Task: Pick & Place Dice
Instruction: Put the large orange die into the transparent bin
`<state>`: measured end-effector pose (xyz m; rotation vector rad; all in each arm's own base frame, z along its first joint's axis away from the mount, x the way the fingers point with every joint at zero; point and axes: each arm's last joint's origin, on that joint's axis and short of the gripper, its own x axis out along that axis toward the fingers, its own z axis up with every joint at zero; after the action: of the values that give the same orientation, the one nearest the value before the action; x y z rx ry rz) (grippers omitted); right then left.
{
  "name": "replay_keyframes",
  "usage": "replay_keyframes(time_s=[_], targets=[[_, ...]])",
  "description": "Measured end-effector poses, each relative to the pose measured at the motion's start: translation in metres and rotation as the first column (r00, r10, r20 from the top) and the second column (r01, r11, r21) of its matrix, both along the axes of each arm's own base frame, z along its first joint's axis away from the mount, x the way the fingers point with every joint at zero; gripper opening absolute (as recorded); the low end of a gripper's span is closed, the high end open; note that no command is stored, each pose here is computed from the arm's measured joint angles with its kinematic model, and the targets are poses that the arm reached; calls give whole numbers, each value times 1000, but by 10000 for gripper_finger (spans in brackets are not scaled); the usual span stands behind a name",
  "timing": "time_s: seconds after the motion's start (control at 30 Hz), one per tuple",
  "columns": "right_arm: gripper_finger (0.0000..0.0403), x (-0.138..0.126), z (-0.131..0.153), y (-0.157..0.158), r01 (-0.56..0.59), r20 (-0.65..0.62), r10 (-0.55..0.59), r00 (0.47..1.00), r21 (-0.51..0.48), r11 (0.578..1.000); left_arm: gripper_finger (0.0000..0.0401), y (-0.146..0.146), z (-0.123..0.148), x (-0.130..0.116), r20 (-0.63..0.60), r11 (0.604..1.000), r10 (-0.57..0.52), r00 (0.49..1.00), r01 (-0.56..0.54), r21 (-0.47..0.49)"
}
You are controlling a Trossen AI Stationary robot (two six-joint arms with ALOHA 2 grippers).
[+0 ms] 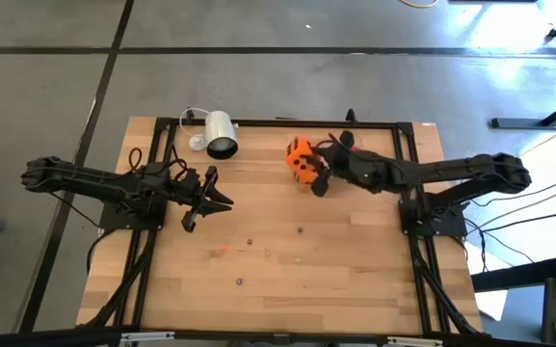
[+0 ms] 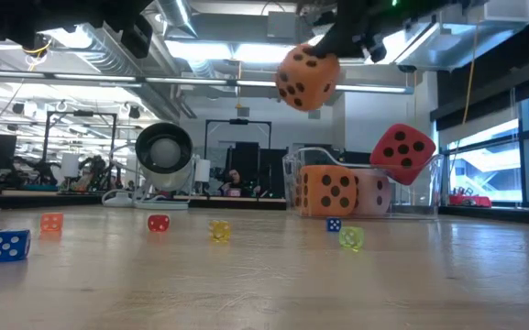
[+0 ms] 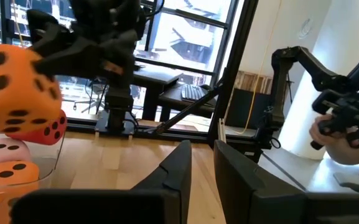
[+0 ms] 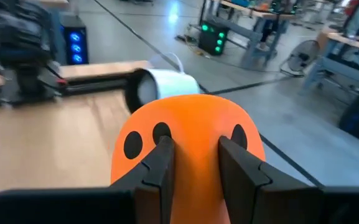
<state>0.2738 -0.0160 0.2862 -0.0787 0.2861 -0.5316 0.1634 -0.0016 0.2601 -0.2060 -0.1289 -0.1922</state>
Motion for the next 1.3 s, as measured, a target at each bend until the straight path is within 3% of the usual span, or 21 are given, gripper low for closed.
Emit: replay_keyframes(time_s=[0.33,0.57,1.0,1.3], targets=[[91,28,-38,-47,72,-98,-77,992,-51,996,64,0,0,0,0,1000,0,1000,0,0],[91,27,-50,-75,93,-138,-95,986,-21,995,62,0,0,0,-5,1000,0,1000,0,1],[90,19,-59,-79,93,-259,-89,962,6,996,59,0,-2,0,-17,1000,0,1000,0,3],[90,16,-62,-80,99,-335,-110,936,-47,994,59,0,-2,0,-17,1000,0,1000,0,2]])
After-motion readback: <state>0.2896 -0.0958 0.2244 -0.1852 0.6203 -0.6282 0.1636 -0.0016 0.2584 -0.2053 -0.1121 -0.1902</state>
